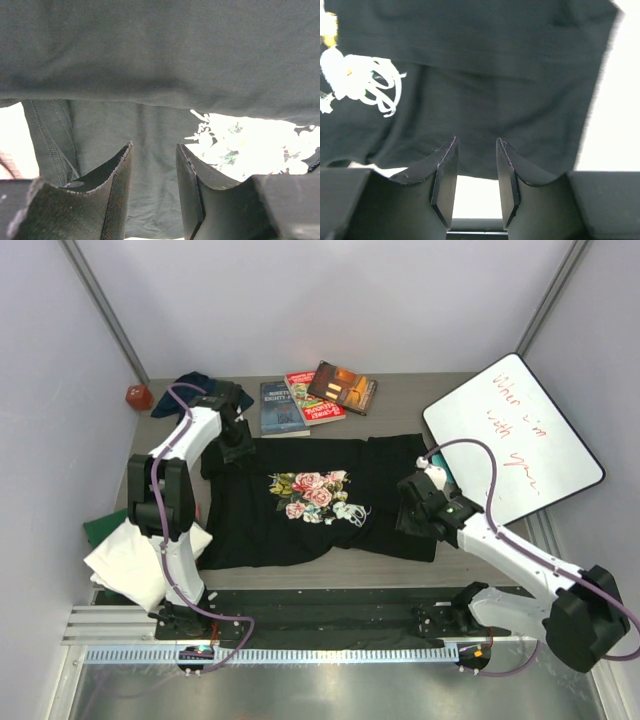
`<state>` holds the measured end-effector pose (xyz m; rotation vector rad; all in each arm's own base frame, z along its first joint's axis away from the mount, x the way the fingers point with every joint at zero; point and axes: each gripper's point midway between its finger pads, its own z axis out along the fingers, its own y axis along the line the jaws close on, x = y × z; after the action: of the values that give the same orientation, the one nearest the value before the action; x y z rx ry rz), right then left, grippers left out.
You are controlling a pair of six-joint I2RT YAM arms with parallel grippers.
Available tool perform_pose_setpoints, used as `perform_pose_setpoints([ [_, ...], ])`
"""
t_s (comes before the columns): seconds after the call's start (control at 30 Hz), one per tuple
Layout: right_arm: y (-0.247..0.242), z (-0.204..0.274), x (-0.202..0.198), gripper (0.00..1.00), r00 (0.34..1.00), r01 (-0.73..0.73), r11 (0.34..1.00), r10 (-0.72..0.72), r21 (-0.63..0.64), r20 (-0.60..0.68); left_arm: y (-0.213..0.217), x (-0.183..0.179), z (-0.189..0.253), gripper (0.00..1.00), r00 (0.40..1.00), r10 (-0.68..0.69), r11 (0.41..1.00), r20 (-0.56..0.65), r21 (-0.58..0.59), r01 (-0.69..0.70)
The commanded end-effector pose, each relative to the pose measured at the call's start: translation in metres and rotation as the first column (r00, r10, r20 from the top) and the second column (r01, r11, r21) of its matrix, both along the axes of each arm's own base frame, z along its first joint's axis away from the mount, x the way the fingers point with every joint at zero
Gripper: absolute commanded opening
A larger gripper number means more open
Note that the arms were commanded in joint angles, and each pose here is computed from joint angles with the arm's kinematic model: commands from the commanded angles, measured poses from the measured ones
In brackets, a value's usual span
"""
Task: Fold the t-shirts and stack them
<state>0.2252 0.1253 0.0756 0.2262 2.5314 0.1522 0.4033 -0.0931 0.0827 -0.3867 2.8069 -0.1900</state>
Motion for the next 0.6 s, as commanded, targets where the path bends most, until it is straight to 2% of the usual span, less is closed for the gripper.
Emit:
perform_pose_setpoints([
  [0.0,-0.036,0.01,-0.009,0.42,0.967,0.247,0.969,-0.246,-0.011,0.057,-0.004,0.003,0.004,0.4,1.0,-0.02,1.0,0.021,0.002,0.02],
  [0.07,-0.038,0.01,-0.014,0.43,0.955,0.288,0.957,-0.29,0.034,0.068,-0.004,0.003,0.004,0.39,1.0,-0.019,1.0,0.02,0.003,0.019],
  [0.1,-0.041,0.003,-0.019,0.48,0.943,0.325,0.944,-0.328,0.047,0.051,-0.003,0.003,0.002,0.39,1.0,-0.018,1.0,0.011,0.008,0.018],
  [0.23,-0.046,-0.009,-0.03,0.49,0.928,0.369,0.927,-0.372,0.066,0.021,-0.004,0.002,0.002,0.39,1.0,-0.024,1.0,0.009,0.014,0.024],
  [0.27,-0.049,-0.011,-0.034,0.55,0.925,0.379,0.923,-0.381,0.057,0.013,-0.005,0.001,0.002,0.39,1.0,-0.029,0.999,0.009,0.014,0.029],
  [0.43,-0.062,-0.019,-0.046,0.56,0.901,0.434,0.9,-0.434,0.038,0.008,-0.006,0.001,0.002,0.39,0.999,-0.031,0.999,0.009,0.015,0.031],
  [0.57,-0.064,-0.01,-0.046,0.56,0.886,0.457,0.885,-0.462,0.086,0.035,-0.006,0.001,0.002,0.39,0.999,-0.032,0.999,0.008,0.017,0.032],
])
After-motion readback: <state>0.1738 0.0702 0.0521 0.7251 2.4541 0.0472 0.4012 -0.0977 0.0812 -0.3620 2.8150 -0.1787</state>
